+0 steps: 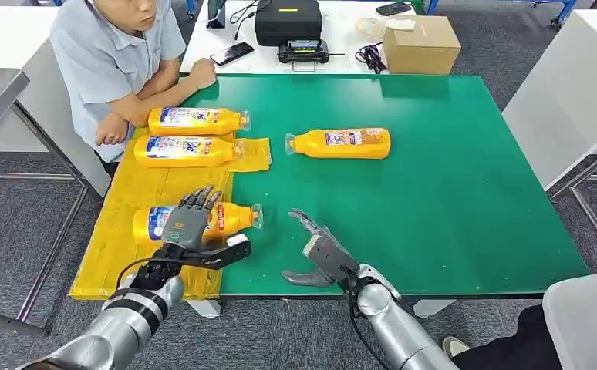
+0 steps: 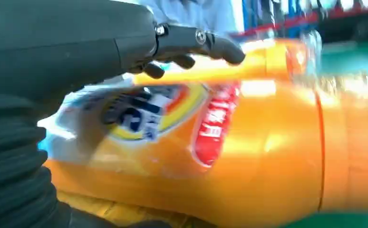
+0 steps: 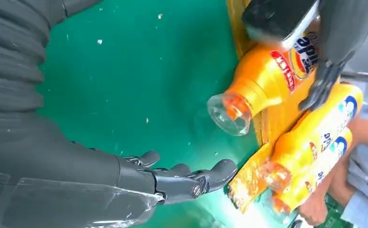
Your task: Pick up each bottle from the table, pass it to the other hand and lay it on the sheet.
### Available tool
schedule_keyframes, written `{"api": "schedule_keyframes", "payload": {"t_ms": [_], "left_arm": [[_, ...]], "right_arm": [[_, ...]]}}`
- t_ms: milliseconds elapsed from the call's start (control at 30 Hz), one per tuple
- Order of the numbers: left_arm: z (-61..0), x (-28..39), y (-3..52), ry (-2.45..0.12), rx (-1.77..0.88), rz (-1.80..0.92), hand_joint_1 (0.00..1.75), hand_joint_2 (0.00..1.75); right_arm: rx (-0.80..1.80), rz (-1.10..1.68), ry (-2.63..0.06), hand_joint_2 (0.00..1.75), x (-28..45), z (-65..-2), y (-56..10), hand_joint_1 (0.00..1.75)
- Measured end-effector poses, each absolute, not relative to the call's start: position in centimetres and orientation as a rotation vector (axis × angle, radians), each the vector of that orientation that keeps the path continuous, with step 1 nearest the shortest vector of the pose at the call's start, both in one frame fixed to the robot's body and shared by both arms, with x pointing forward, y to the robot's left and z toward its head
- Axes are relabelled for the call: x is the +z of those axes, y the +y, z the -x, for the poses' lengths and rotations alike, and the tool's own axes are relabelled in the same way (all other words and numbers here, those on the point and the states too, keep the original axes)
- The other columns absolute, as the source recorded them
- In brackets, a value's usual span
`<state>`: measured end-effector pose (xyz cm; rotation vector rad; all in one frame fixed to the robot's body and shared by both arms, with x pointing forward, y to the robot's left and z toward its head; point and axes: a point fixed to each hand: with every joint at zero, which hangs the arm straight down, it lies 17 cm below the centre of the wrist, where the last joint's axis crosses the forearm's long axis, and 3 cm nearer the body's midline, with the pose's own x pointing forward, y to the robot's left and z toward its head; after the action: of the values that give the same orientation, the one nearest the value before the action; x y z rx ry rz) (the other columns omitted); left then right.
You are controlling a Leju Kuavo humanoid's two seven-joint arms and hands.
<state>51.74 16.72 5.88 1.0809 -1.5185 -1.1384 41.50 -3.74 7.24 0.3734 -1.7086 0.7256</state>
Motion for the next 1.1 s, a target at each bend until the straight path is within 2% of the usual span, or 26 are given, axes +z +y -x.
{"api": "schedule_keyframes", "payload": {"t_ms": [600,667,700,767,833,1100], "left_arm": [[-44.6,12.5,11.7,-1.880,-0.920,-1.000,0.00,1.75],[-43.5,14.3,11.0,-1.968,-0.853,-0.934,0.00,1.75],[-43.0,14.8,10.5,-2.002,-0.791,-0.845,0.00,1.75],[-41.9,15.7,9.8,-2.026,-0.561,-0.558,0.00,1.75],[-40.8,16.8,9.6,-2.036,-0.420,-0.442,0.00,1.75],[-37.7,19.9,9.2,-2.124,-0.341,-0.404,0.00,1.75]], "right_arm": [[0.675,-0.301,-1.693,1.75,5.0,-40.1,-6.0,0.00],[0.722,-0.169,-1.728,1.75,4.8,-40.6,-7.0,0.00],[0.783,-0.015,-1.742,1.75,4.5,-41.3,-8.1,0.00],[0.936,0.469,-1.799,1.75,5.6,-43.1,-11.4,0.00],[0.976,0.687,-1.881,1.75,7.7,-43.3,-13.2,0.00],[0.990,0.661,-1.810,1.75,6.4,-43.5,-16.0,0.00]]}}
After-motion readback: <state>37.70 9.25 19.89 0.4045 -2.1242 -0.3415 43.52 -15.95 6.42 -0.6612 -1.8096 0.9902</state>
